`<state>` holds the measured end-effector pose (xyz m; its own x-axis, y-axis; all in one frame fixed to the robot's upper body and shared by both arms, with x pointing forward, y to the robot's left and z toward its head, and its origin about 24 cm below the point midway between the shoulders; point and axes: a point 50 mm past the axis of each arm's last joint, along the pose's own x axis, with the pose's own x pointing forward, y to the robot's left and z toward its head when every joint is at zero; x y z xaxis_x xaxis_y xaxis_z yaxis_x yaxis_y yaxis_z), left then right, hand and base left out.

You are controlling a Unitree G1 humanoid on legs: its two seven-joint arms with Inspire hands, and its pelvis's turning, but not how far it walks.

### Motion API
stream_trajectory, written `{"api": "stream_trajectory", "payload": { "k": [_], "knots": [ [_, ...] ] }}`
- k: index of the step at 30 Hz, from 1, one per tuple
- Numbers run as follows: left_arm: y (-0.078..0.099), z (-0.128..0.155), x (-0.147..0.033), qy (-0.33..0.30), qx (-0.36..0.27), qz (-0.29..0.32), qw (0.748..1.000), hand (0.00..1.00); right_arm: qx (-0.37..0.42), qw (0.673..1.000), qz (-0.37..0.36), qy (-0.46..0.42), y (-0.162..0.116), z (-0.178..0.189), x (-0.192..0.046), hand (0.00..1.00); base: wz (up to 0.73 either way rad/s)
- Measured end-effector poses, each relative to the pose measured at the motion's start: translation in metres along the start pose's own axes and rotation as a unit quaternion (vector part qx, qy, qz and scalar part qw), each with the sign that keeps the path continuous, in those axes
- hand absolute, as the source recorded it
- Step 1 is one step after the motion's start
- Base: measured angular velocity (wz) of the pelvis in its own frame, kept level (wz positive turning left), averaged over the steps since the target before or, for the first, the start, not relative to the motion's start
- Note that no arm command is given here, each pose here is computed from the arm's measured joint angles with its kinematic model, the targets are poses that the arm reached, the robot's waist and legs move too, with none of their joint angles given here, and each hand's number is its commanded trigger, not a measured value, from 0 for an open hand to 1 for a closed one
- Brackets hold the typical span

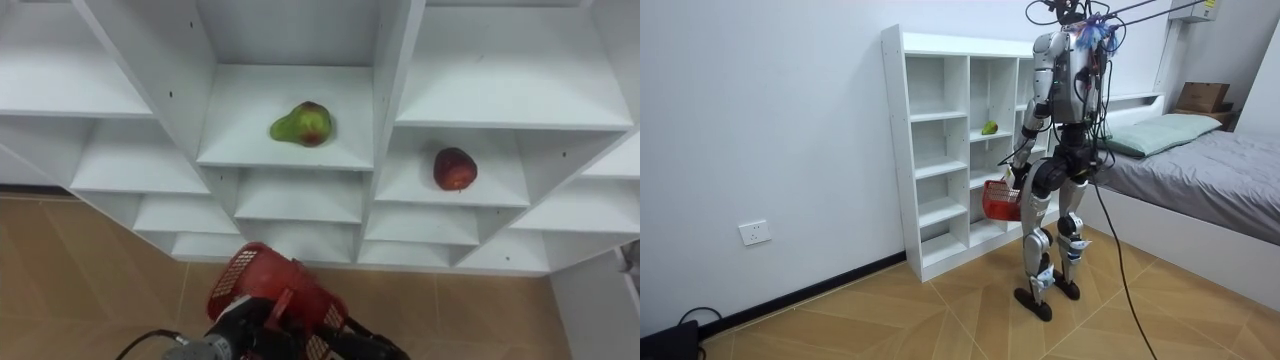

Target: Collect fruits from the closet

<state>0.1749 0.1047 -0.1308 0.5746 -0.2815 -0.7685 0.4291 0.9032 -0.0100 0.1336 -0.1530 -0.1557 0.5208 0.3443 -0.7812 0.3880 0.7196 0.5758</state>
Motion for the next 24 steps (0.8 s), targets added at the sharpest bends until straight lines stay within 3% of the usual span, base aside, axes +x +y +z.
{"api": "stream_trajectory", "payload": {
  "k": [24],
  "knots": [
    [0.0029, -0.0015, -0.0005, 0.001, -0.024, 0.007, 1.000, 1.00, 0.009, 1.000, 0.003, -0.004, 0.0008, 0.0011, 0.0002, 0.00, 0.00]
  ]
}}
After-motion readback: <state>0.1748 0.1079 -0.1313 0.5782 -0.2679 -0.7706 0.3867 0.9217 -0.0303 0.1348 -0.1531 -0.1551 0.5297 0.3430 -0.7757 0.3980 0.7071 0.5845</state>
